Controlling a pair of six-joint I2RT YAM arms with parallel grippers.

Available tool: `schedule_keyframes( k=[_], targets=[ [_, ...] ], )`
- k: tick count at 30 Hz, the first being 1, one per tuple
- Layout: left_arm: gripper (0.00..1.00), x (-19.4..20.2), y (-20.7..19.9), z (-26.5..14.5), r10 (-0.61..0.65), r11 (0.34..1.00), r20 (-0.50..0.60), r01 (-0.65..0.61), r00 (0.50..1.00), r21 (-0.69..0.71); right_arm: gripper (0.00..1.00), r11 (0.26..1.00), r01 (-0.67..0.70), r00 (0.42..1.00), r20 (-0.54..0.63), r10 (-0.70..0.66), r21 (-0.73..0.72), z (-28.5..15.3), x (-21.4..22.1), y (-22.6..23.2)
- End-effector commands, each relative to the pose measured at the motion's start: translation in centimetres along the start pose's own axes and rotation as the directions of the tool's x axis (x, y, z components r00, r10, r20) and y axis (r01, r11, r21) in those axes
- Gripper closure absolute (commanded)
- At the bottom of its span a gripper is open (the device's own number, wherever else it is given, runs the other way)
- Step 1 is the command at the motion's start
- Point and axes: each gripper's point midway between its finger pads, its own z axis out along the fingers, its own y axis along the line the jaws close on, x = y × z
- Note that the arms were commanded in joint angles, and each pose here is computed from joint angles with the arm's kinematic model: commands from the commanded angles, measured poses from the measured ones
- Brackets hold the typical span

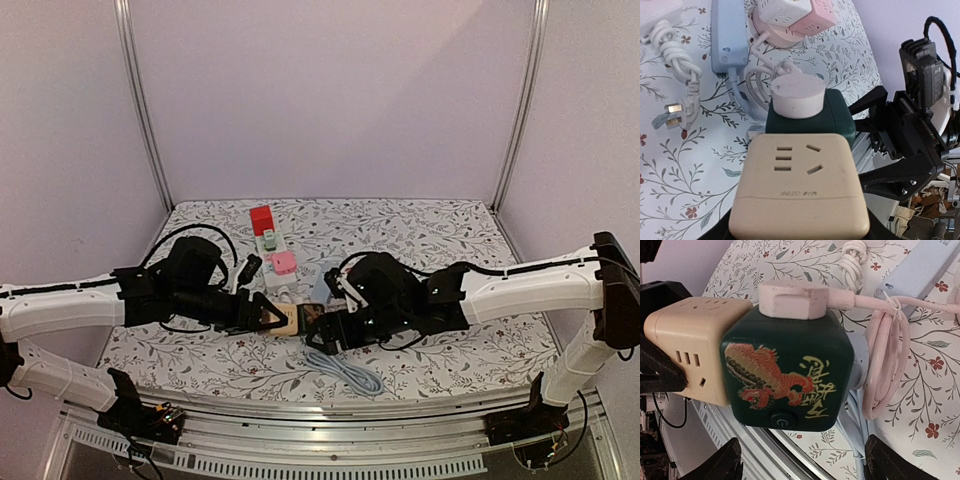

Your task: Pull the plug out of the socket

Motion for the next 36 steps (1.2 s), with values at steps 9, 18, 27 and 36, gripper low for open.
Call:
schedule_keyframes(
  k=[9, 18, 27, 36],
  targets=[
    [0.86, -2.6, -4.2, -1.0, 0.020, 0.990, 0.048, -0.027, 0.999, 0.137, 0.22, 0.996, 0.078, 0.996, 0.033, -0.079, 0.042, 1.4, -0.7, 1.1],
    [0.86, -2.7, -4.3, -0.8, 0.019, 0.990, 0.043, -0.025, 0.999, 0.135, 0.26, 0.990, 0.094, 0.992, 0.078, -0.102, 0.103, 2.2, -2.3, 0.6],
    [0.86, -2.4, -4.4, -0.8, 0.020, 0.989, 0.024, -0.024, 1.000, 0.146, 0.33, 0.988, 0.063, 0.991, 0.104, -0.078, 0.139, 2.8, -2.5, -0.2],
    [0.87, -1.9, -4.9, -0.8, 0.023, 0.984, -0.009, -0.021, 1.000, 0.174, 0.35, 0.988, 0.101, 0.985, 0.127, -0.116, 0.116, 2.9, -3.0, 0.3]
  ],
)
